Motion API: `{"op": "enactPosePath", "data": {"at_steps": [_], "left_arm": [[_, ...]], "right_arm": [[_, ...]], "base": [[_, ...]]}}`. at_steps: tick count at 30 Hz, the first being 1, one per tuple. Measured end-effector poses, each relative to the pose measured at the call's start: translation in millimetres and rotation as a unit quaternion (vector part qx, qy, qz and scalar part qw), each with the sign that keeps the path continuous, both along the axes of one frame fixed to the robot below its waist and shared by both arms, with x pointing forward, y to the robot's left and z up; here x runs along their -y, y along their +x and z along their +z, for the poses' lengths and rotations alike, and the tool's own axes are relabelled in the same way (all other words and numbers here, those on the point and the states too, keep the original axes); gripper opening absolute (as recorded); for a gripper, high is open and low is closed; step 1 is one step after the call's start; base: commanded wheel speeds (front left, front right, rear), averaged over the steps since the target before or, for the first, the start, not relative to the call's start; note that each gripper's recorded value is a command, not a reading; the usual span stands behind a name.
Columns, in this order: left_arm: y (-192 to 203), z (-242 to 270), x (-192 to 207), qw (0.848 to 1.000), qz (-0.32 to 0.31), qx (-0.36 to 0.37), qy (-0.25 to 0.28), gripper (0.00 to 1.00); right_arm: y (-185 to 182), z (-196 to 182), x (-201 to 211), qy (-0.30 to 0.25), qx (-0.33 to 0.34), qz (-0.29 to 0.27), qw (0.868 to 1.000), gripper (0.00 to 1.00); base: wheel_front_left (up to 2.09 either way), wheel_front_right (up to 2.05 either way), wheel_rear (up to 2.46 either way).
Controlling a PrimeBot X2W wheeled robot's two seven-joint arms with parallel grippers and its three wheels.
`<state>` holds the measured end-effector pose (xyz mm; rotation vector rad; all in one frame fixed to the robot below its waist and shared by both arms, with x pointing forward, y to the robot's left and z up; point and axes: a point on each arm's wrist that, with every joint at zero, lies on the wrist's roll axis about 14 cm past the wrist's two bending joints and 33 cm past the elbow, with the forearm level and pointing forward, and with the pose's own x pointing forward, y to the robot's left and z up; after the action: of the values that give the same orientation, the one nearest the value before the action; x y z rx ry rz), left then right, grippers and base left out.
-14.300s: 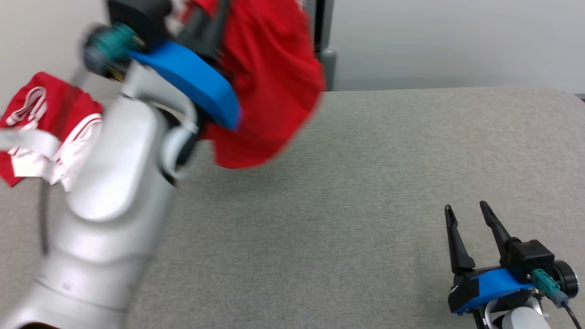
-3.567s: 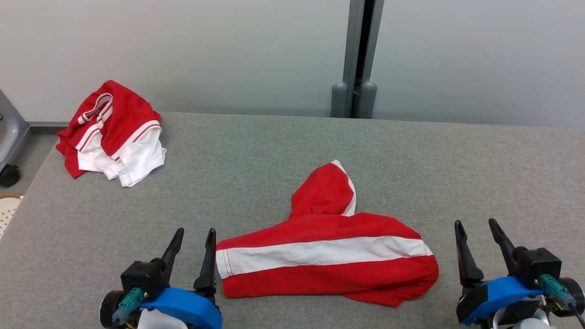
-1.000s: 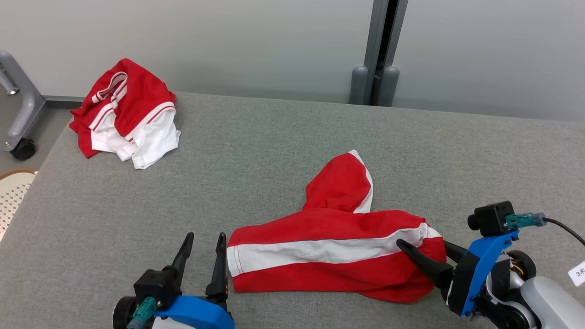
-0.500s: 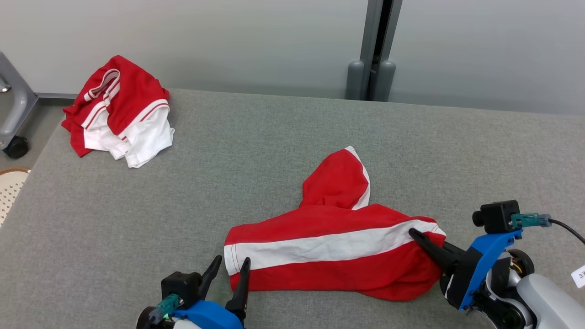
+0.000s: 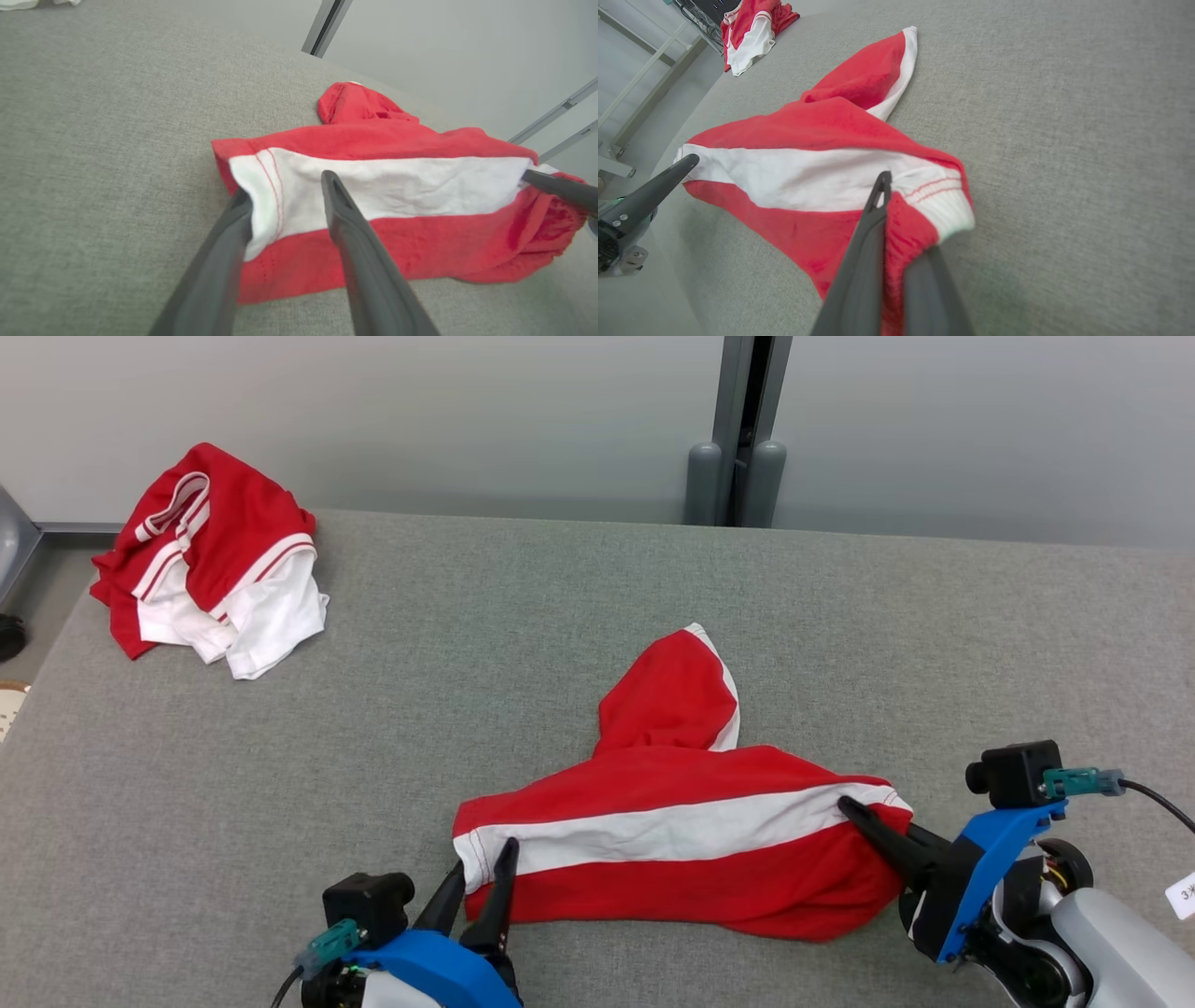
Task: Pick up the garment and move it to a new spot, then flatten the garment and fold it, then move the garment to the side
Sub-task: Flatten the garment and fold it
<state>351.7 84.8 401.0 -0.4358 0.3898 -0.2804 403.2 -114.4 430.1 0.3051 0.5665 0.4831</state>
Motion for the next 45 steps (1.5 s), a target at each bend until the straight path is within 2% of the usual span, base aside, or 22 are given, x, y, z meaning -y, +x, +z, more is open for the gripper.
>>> {"op": "enactPosePath", "data": {"at_steps": [2,3,4,5,10,14,17,18,23,28,32,35,39,45], "left_arm": [[0.5,4.7,-0.9,1.000,0.002,0.009,-0.008,0.38],[1.3,6.8,-3.0,1.000,0.004,0.013,-0.009,0.24],[1.9,8.3,-4.5,1.000,0.006,0.016,-0.011,0.05],[1.8,9.1,-5.3,1.000,0.007,0.017,-0.014,0.00],[-0.1,9.3,-4.4,1.000,-0.005,0.018,-0.006,0.00],[17.9,39.3,-5.9,0.997,0.001,0.072,-0.016,0.00],[31.4,71.1,-12.1,0.992,0.000,0.127,-0.013,0.00],[39.2,98.2,-14.9,0.985,-0.002,0.169,-0.014,0.00],[47.1,181.5,-17.3,0.957,-0.022,0.289,-0.006,0.00],[36.6,271.5,-12.0,0.913,-0.048,0.404,0.006,0.00],[20.9,330.8,-1.6,0.877,-0.074,0.474,0.017,0.00],[15.2,356.5,5.0,0.862,-0.091,0.498,0.021,0.00],[24.7,363.6,11.5,0.861,-0.105,0.496,0.029,0.00],[80.5,325.1,21.1,0.896,-0.117,0.428,0.016,0.00]], "right_arm": [[1.6,0.1,1.2,-0.001,0.002,-0.002,1.000,0.00],[1.8,-0.3,1.5,-0.001,0.002,-0.003,1.000,0.00],[2.0,-0.8,1.8,0.000,0.002,-0.004,1.000,0.00],[2.3,-1.0,2.0,0.000,0.003,-0.005,1.000,0.00],[6.9,6.6,2.7,0.011,0.022,-0.015,1.000,0.00],[12.4,22.8,4.3,0.021,0.060,-0.024,0.998,0.00],[17.5,49.1,4.4,0.041,0.106,-0.030,0.993,0.00],[19.3,70.3,5.8,0.049,0.141,-0.030,0.988,0.00],[16.7,137.1,14.0,0.065,0.242,-0.027,0.968,0.00],[1.9,210.7,27.7,0.062,0.348,-0.024,0.935,0.00],[-14.0,261.8,38.4,0.060,0.414,-0.027,0.908,0.00],[-22.8,287.0,46.3,0.052,0.444,-0.033,0.894,0.00],[-19.8,293.7,58.8,0.033,0.448,-0.052,0.892,0.00],[14.2,258.3,62.9,-0.004,0.395,-0.066,0.916,0.00]], "base": [[0.00,0.00,0.00],[0.00,0.00,0.00],[0.00,0.00,0.00],[0.00,0.00,0.00],[0.00,0.00,0.00],[0.00,0.00,0.00],[0.00,0.00,0.00],[0.00,0.00,0.00],[0.00,0.00,0.00],[0.00,0.00,0.00],[0.00,0.00,0.00],[0.00,0.00,0.00],[0.00,0.00,0.00],[0.00,0.00,0.00]]}}
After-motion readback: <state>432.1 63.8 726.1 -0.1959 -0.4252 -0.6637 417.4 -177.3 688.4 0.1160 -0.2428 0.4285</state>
